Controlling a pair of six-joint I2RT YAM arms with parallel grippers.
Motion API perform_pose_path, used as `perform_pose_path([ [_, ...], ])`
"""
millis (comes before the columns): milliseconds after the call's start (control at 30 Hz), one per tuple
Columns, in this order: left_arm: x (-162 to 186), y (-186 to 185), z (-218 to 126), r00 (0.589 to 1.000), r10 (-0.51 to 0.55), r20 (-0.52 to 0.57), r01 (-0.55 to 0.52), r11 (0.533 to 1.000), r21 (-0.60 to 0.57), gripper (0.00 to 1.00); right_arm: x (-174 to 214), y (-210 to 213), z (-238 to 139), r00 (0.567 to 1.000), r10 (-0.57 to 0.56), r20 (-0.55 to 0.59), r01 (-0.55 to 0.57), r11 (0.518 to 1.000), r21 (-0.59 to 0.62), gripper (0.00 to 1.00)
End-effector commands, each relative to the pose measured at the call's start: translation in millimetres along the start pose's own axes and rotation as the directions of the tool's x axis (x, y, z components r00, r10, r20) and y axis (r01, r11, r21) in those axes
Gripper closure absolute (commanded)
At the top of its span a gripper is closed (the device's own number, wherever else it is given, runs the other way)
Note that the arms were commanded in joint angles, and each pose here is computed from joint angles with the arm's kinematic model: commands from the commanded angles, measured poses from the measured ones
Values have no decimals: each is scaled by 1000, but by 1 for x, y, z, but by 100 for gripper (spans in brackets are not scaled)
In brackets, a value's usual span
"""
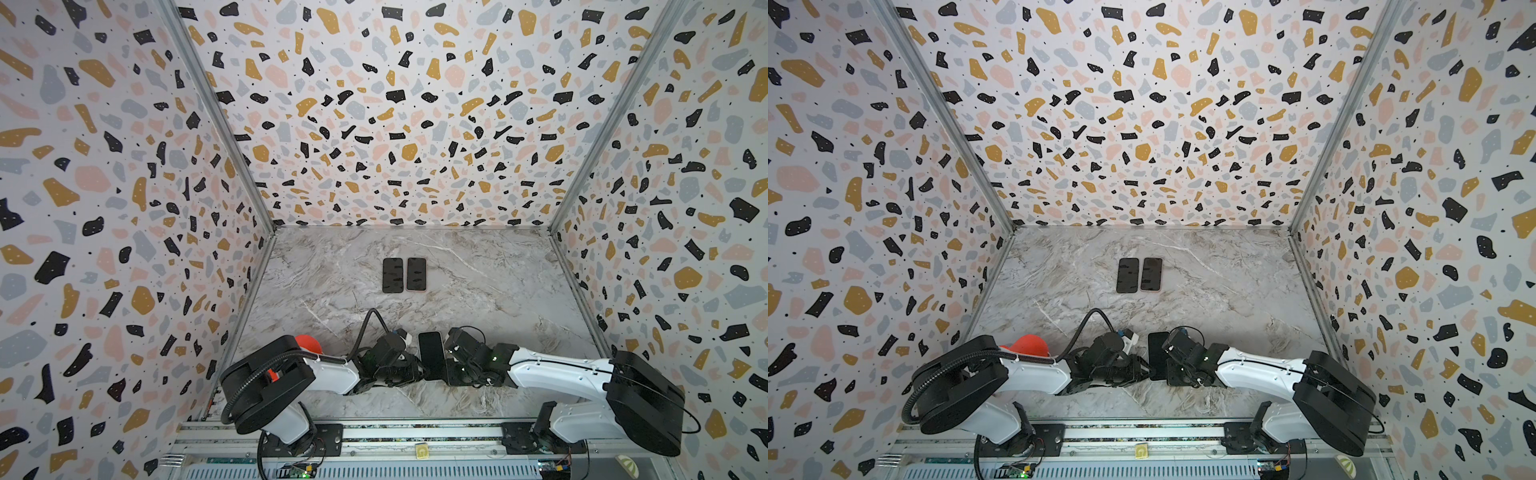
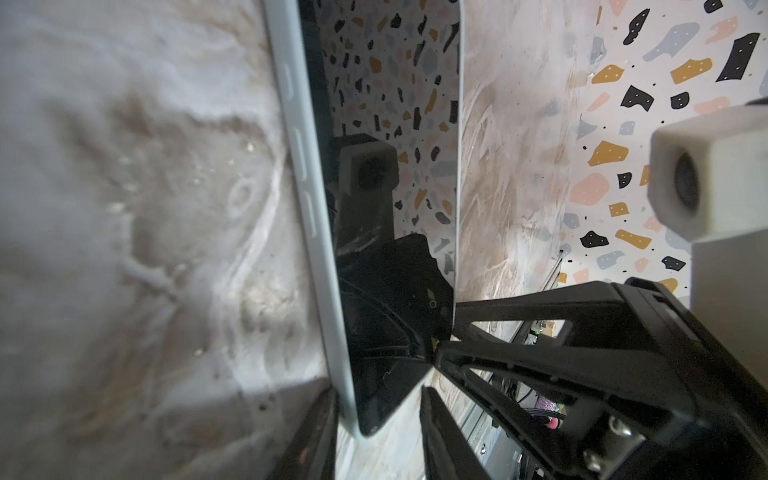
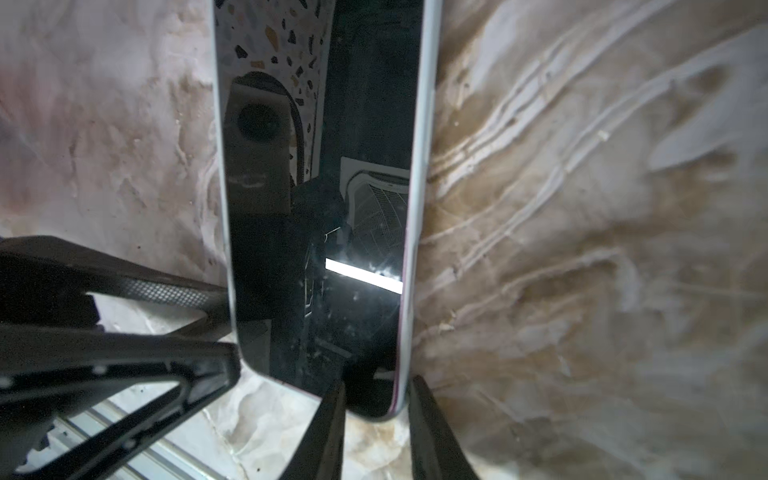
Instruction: Put the phone into the phone case
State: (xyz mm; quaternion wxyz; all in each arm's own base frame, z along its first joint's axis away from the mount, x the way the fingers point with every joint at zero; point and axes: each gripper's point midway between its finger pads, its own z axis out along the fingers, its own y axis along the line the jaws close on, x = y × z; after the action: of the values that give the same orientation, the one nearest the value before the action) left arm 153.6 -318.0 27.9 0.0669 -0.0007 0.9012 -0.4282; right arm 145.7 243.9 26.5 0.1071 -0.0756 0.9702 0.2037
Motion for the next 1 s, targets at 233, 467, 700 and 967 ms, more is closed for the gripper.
perform_pose_path([
  [233, 2, -3, 3, 1000, 15, -16, -15, 1000, -3, 64, 5, -6, 4, 1000, -2, -11, 2, 1000, 7, 81],
  [467, 1, -3, 3, 1000, 14, -16, -14, 1000, -2, 64, 7, -6, 5, 1000, 2, -18, -2, 1000, 0, 86],
  [700, 1, -4, 3, 1000, 12, -15, -12, 1000, -2, 64, 9, -9, 6, 1000, 10, -20, -10, 1000, 4, 89],
  [967, 1, -4, 2, 1000, 13, -15, -13, 1000, -1, 64, 7, -9, 3, 1000, 14, -10, -14, 1000, 11, 94],
])
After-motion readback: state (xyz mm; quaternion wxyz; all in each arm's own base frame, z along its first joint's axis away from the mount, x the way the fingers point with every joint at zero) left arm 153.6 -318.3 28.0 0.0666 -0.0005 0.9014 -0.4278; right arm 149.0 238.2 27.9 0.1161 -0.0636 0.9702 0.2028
